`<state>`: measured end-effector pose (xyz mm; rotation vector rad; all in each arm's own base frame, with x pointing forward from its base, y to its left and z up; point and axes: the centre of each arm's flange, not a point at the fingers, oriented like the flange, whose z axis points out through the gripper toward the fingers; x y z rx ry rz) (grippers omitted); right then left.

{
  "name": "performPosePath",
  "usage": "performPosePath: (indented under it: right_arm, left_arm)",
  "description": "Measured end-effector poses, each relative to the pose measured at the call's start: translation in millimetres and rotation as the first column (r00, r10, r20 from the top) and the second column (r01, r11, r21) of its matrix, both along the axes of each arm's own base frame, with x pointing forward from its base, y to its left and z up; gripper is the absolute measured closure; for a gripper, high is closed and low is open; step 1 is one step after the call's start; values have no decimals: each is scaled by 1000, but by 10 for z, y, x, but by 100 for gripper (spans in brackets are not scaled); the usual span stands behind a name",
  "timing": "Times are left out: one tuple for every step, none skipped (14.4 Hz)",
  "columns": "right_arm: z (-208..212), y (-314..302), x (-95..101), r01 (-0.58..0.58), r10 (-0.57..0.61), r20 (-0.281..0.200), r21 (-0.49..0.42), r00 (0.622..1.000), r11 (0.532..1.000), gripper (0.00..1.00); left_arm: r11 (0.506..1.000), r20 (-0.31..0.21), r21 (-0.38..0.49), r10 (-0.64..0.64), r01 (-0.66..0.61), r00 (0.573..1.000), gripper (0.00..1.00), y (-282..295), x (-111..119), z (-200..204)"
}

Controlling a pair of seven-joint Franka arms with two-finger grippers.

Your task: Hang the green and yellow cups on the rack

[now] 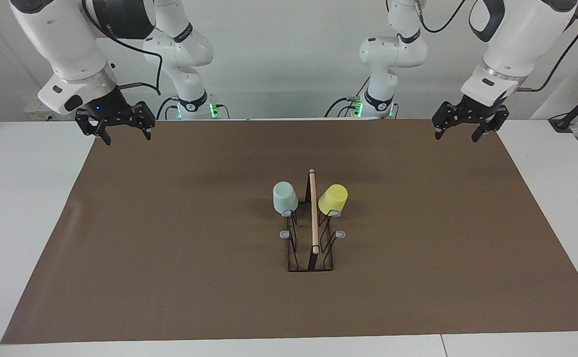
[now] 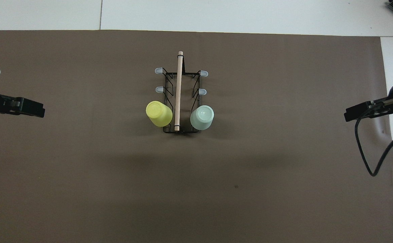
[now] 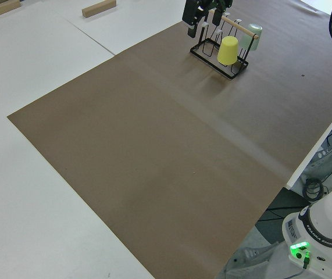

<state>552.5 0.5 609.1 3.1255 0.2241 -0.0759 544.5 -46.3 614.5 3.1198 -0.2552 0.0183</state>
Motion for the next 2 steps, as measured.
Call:
performPosePath:
  right_arm:
    - [0,0,0,0,0,0,0,1000,1000,0]
    - [0,0,0,0,0,0,0,1000,1000,0]
  left_arm:
    - [1000,0,0,0,0,1000,0,0,0,0]
    - [1000,0,0,0,0,1000,0,0,0,0]
